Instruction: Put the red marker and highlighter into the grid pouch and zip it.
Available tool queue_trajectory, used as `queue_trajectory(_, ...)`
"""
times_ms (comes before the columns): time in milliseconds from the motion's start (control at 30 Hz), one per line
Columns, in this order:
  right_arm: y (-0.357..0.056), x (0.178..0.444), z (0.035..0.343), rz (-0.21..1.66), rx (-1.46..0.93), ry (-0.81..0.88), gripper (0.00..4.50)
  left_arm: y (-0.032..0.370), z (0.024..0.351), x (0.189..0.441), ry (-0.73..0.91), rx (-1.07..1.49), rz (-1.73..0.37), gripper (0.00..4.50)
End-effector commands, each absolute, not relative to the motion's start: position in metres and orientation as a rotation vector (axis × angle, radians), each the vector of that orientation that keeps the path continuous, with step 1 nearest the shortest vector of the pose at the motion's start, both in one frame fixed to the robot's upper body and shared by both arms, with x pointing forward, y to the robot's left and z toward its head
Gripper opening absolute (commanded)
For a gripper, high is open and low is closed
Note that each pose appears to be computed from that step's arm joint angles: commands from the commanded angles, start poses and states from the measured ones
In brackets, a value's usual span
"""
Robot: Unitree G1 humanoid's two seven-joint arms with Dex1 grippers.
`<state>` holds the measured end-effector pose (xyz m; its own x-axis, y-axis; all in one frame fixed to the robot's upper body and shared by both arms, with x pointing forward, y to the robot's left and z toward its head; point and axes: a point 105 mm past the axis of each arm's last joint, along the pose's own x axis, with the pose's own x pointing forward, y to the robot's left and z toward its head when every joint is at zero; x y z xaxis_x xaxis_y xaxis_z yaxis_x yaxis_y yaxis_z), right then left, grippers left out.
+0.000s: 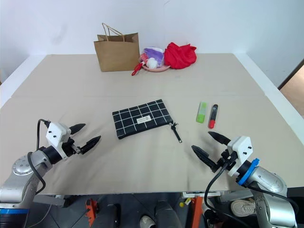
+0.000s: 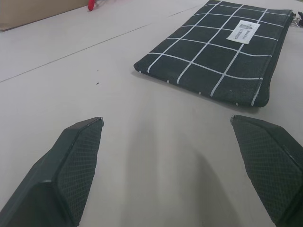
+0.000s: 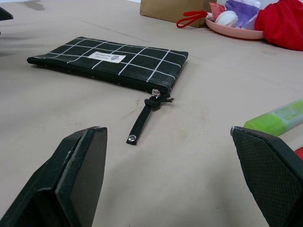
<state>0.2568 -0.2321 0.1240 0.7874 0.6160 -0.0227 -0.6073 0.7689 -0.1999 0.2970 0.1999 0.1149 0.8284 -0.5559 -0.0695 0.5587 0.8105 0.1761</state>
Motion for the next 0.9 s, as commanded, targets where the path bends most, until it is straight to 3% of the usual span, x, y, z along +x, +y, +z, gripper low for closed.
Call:
queue_trajectory(33, -0.232, 0.259, 0.134, 0.673, -0.243, -0.087, 4.50, 0.197, 0.127, 0.296, -0.030, 0.256, -0.636, 4.45)
queue_trajectory(600, -0.222, 0.273, 0.141, 0.672, -0.207, -0.108, 4.50, 0.181, 0.128, 0.287, -0.051, 0.257, -0.797, 4.45)
queue_trajectory(900, -0.180, 0.312, 0.158, 0.684, -0.128, -0.127, 0.07, 0.168, 0.126, 0.279, -0.065, 0.305, -0.894, 4.50)
